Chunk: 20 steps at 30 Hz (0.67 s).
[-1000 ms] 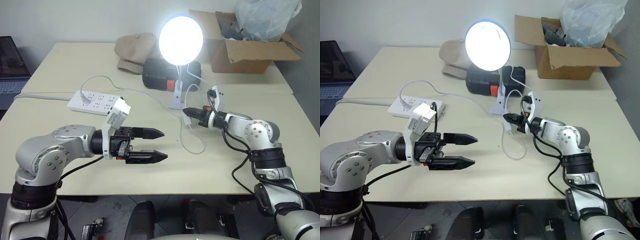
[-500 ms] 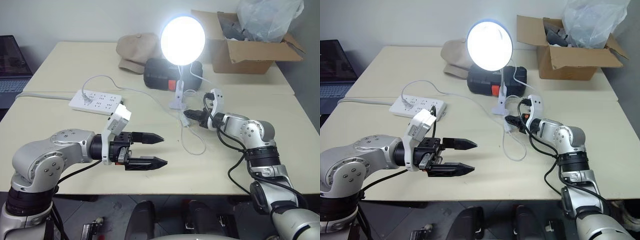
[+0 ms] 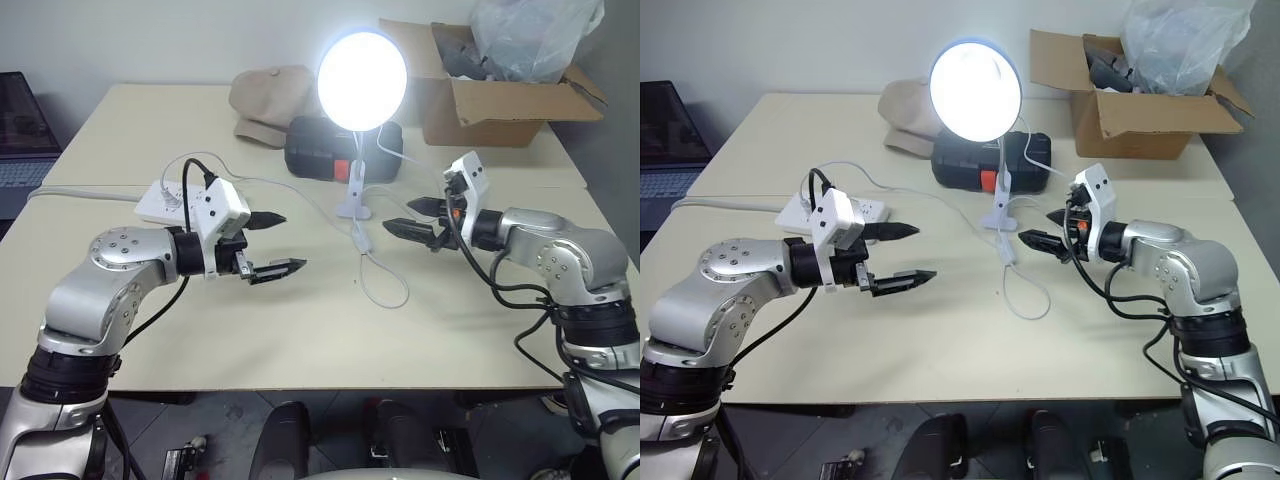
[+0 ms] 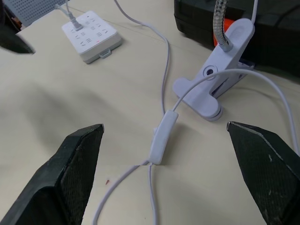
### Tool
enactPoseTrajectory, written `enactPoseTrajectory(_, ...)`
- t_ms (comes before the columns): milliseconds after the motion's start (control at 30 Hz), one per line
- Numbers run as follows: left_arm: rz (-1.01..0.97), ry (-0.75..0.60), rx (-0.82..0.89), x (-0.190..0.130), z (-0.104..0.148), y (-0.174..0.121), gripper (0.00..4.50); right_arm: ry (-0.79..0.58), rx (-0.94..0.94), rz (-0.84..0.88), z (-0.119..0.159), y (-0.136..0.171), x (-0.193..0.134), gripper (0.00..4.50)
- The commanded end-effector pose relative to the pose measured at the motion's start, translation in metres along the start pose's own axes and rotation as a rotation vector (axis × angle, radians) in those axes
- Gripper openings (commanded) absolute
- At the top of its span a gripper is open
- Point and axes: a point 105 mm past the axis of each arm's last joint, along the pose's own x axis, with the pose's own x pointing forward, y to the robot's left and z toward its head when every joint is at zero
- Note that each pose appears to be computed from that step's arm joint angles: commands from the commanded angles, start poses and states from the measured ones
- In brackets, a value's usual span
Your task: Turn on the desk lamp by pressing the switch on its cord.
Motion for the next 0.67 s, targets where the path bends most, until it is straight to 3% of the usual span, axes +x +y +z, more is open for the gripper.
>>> enactPoseTrajectory(33,0.098,0.012,0.120,-0.020,0.010,0.028,4.50,0.013,-0.195,0.097,0.014,0.014,-0.022,4.43)
enactPoseTrajectory(300,-0.002,0.071,-0.112,-0.046,0.001,0.000,4.50,0.064,-0.301,0.158,0.020,0.014,-0.067,4.43)
enactPoseTrajectory(667,-0.083,0.064,-0.163,-0.050,0.001,-0.023,4.50,0.094,-0.336,0.117,0.012,0.008,-0.089,4.43)
